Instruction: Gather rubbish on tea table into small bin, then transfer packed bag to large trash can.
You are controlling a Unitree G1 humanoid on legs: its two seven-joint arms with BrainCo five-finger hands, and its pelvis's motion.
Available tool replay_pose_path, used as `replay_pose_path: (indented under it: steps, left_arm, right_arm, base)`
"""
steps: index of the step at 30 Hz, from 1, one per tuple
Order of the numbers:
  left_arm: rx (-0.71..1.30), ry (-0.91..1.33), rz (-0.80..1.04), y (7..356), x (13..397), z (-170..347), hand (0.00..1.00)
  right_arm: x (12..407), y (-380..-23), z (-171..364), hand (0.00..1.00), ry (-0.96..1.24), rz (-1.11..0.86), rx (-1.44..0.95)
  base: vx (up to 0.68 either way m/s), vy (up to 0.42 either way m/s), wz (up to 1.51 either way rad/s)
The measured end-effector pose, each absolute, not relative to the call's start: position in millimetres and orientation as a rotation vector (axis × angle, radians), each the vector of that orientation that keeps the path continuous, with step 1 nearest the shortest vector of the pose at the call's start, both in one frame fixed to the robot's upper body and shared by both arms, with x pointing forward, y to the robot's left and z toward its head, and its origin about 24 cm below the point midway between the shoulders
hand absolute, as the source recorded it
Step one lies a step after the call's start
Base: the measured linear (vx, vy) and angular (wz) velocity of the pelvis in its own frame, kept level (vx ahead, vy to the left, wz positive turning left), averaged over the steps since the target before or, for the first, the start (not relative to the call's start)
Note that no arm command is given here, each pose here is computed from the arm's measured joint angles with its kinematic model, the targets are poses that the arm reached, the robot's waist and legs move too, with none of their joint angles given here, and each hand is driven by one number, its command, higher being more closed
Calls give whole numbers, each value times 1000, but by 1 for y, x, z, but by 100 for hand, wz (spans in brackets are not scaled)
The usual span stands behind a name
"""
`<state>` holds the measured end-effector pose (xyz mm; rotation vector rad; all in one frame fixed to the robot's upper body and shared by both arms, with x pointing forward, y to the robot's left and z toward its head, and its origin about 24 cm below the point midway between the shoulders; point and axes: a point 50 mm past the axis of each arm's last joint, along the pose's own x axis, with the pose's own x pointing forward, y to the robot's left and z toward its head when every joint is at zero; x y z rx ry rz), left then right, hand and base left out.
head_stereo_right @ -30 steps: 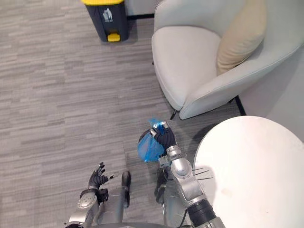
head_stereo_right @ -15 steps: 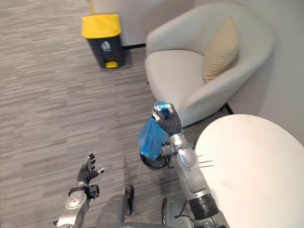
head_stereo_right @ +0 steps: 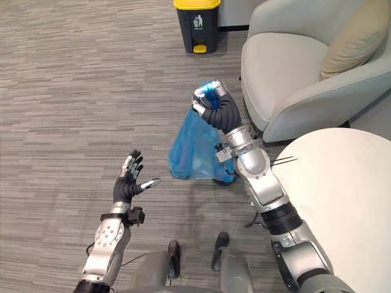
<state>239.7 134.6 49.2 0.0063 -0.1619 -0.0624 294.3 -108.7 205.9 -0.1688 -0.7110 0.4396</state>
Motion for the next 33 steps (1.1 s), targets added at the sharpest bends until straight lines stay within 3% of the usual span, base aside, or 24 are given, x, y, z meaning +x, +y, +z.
replay_pose_path:
  steps: [19,26,33]
  left_arm:
    - [215,-225,-271,98,261,59,0]
    - [235,-144,-328,93,259,40,0]
    - [246,-44,-377,91,248,18,0]
  right_arm:
    - [264,-34,179,100,-605,838,9]
    - [266,-29,180,100,-581,856,-15]
    - [284,-27,179,100,-588,797,-191]
  base:
    - [-22,63,1]
    - [-39,3,-6]
    - [-24,-5,-4]
